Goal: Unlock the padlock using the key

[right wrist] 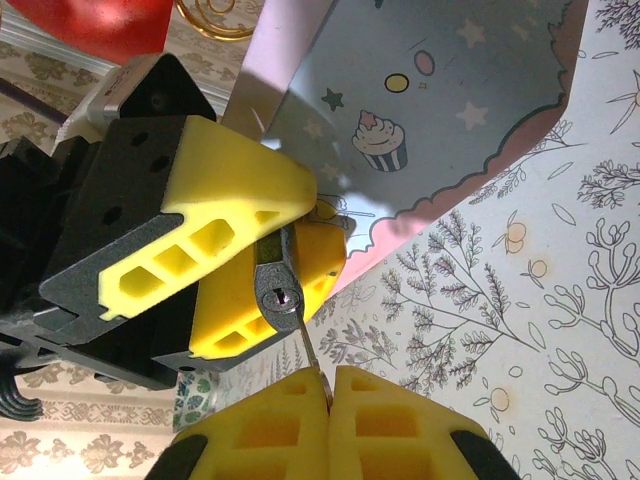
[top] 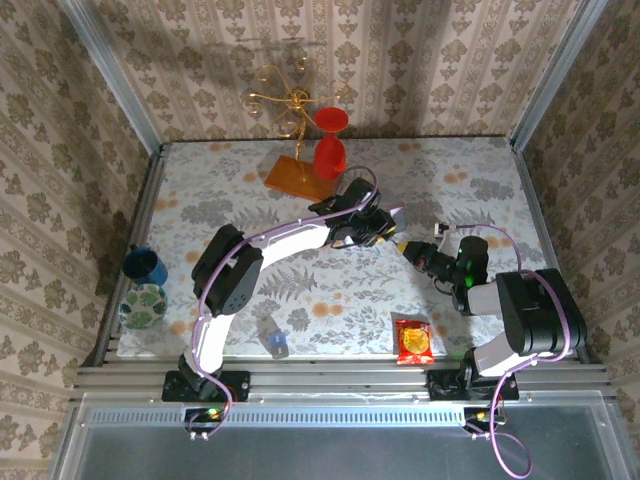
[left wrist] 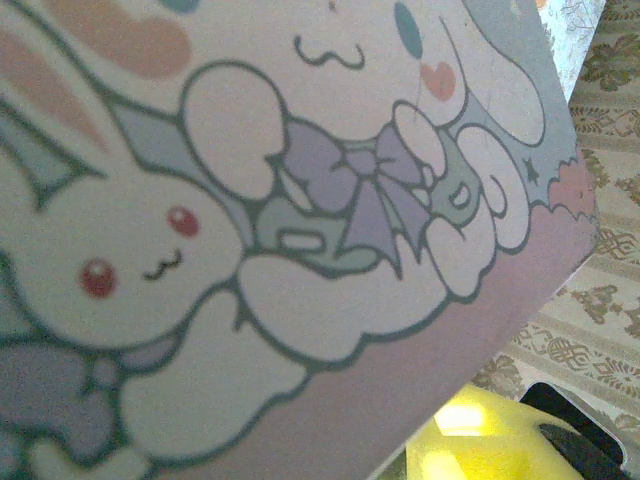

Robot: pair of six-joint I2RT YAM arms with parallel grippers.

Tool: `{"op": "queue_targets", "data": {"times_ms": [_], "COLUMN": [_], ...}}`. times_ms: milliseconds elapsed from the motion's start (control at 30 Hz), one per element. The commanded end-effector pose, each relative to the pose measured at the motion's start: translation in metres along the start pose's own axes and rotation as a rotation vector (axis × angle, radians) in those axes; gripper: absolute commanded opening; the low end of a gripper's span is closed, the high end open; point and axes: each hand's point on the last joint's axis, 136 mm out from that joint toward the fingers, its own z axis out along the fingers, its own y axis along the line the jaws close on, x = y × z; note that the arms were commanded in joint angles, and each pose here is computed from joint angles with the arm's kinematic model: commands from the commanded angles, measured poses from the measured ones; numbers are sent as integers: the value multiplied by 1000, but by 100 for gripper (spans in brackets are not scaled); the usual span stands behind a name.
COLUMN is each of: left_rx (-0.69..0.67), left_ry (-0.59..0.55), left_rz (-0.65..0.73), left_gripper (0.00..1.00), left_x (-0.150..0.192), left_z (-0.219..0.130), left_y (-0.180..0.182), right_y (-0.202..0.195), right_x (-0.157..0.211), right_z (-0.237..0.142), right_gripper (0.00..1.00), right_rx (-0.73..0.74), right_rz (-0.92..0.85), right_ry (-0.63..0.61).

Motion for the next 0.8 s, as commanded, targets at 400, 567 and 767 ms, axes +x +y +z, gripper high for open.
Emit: {"op": "queue_targets", "data": {"times_ms": [400, 567, 767], "left_rx": [82, 95, 117], "left_ry": [-21, -17, -15], "left_rz": [52, 50, 60], "left_gripper": [0, 0, 0], "left_x": [-3, -3, -1], "left_z": [-18, -18, -22], "left_y": [-25, -27, -34], "right_y": [20, 20, 17], "right_x": [-5, -4, -3], "right_z": [-11, -16, -14], "right_gripper": [0, 0, 0], "right_rx": [11, 39, 40], "right_rz": [-76, -84, -65], "right_ry": [-22, -23, -16]}}
